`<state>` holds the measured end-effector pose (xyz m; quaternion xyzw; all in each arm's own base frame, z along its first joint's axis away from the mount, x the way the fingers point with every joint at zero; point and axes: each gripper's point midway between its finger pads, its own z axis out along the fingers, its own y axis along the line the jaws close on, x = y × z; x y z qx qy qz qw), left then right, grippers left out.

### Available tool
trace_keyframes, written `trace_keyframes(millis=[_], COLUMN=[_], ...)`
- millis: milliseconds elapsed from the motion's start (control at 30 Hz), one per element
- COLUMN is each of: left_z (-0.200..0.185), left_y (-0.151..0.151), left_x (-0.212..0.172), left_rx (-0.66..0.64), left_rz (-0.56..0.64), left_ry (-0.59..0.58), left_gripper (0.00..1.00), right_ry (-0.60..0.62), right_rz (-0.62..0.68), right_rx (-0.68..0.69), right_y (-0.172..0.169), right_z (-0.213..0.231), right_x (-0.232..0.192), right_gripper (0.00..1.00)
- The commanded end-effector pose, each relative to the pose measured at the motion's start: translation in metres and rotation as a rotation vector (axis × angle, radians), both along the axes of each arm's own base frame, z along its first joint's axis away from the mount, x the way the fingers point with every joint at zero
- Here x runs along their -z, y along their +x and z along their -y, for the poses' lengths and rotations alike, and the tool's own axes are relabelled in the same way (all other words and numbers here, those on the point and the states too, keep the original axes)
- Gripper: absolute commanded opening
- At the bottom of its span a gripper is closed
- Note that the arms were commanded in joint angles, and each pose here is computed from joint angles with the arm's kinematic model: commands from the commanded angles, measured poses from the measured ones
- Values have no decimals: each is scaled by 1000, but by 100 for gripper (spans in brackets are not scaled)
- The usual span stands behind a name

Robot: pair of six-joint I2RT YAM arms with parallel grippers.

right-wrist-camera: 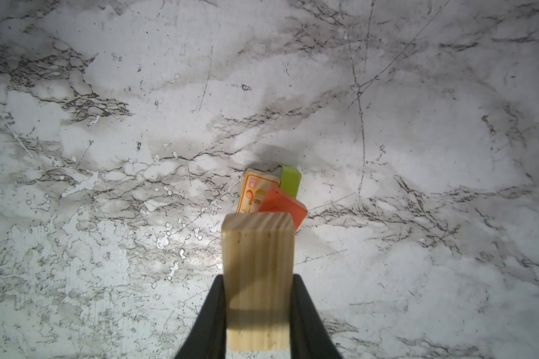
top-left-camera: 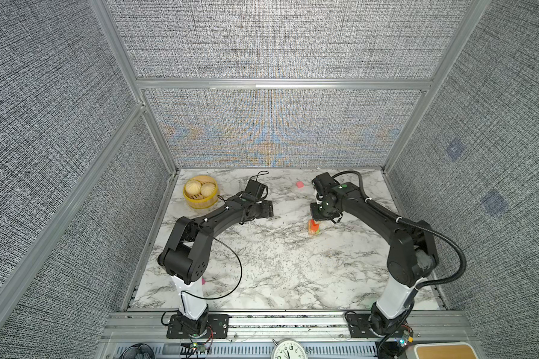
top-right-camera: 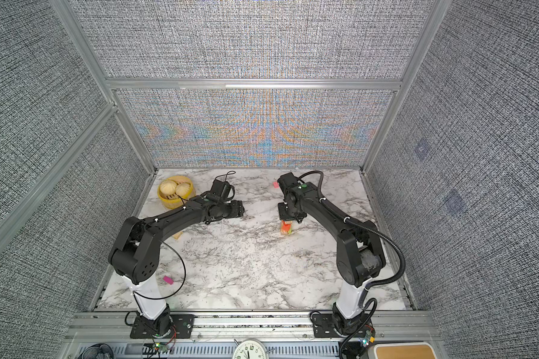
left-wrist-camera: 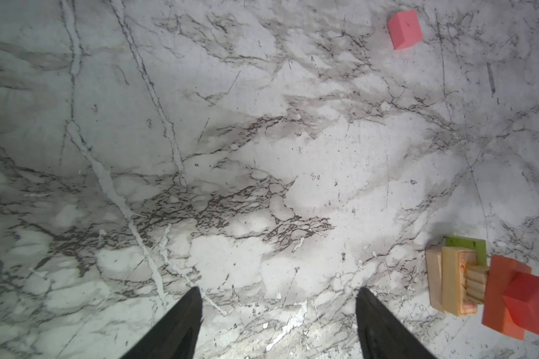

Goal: Build the wood block tower
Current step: 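Carry the plain wooden block with the right gripper over the stack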

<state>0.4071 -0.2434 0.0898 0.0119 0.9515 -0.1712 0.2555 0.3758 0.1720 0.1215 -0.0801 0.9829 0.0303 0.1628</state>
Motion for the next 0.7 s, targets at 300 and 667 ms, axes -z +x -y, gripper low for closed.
trace_keyframes(millis=[300, 667], left_z=[1, 1], left_y=[2, 1], left_x=[8, 11], left_rx=[17, 16], left_rz=[-13, -22], left_ry=[27, 23], left_gripper=[79, 79], right_ry=[-35, -44], right_rz=[-66, -82], right_rx=[-34, -40], right_y=[-4, -7], right_z=[5, 6], right_x=[6, 13], right_gripper=[22, 26])
